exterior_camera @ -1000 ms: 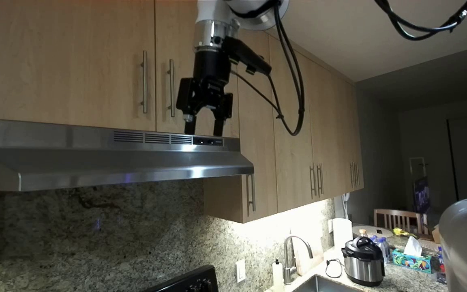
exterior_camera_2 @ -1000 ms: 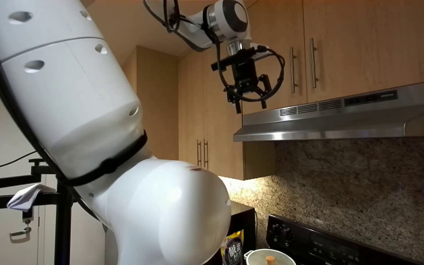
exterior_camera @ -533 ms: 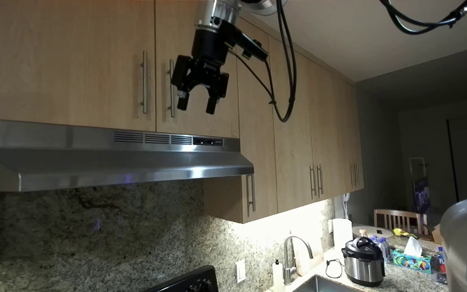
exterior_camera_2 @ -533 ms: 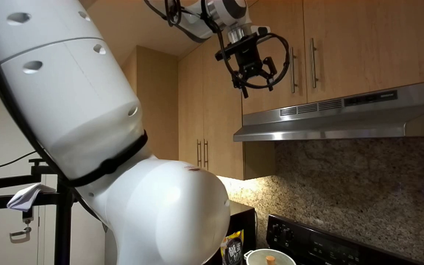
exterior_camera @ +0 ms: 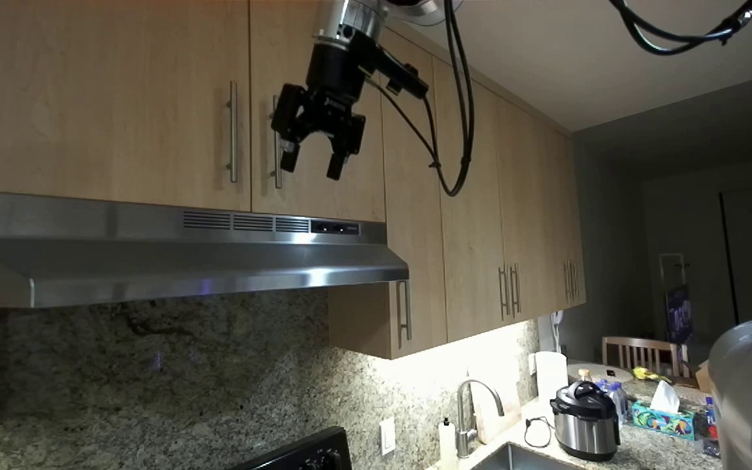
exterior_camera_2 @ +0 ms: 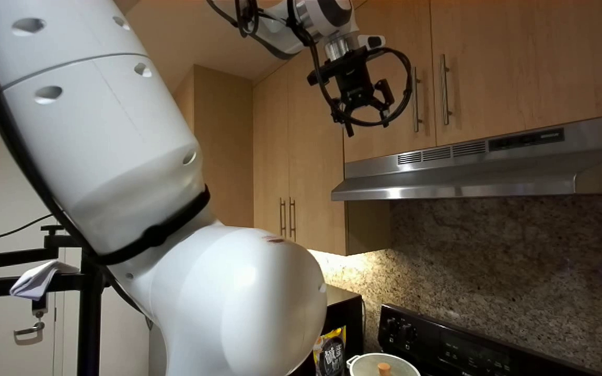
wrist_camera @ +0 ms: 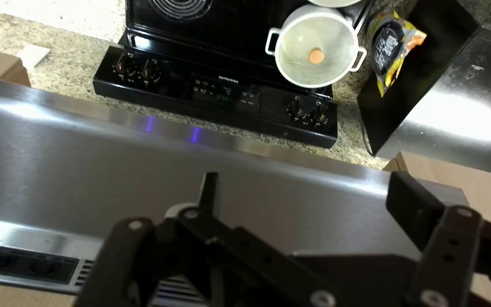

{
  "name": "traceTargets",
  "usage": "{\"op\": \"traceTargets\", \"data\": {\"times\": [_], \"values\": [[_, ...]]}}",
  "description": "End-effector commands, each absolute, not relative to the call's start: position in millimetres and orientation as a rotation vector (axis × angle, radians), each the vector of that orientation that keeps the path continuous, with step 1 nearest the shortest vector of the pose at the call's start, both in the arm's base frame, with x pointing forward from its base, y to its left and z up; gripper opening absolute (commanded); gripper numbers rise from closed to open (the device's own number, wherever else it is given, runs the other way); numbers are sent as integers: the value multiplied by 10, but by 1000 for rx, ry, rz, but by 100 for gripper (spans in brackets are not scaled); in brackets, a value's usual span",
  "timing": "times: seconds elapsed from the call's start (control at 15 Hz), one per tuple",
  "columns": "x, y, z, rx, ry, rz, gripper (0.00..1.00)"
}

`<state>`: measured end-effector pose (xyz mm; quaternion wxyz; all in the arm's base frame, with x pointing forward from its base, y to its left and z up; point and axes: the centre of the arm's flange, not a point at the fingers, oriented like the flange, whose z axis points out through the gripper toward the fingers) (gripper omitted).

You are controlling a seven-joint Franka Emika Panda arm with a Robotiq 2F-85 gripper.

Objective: Open the top left cabinet door

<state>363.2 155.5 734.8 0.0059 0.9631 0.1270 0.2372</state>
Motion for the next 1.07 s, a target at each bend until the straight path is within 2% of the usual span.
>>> {"op": "traceTargets", "data": {"times": [0.0, 0.67, 0.73, 1.0], "values": [[3840, 1503, 7590, 3071, 373, 907, 100], [4343, 1522, 8138, 3056, 311, 1260, 100], [4254, 1509, 8005, 3051, 336, 1191, 100], [4311, 1511, 8098, 3043, 334, 1230, 100]]}}
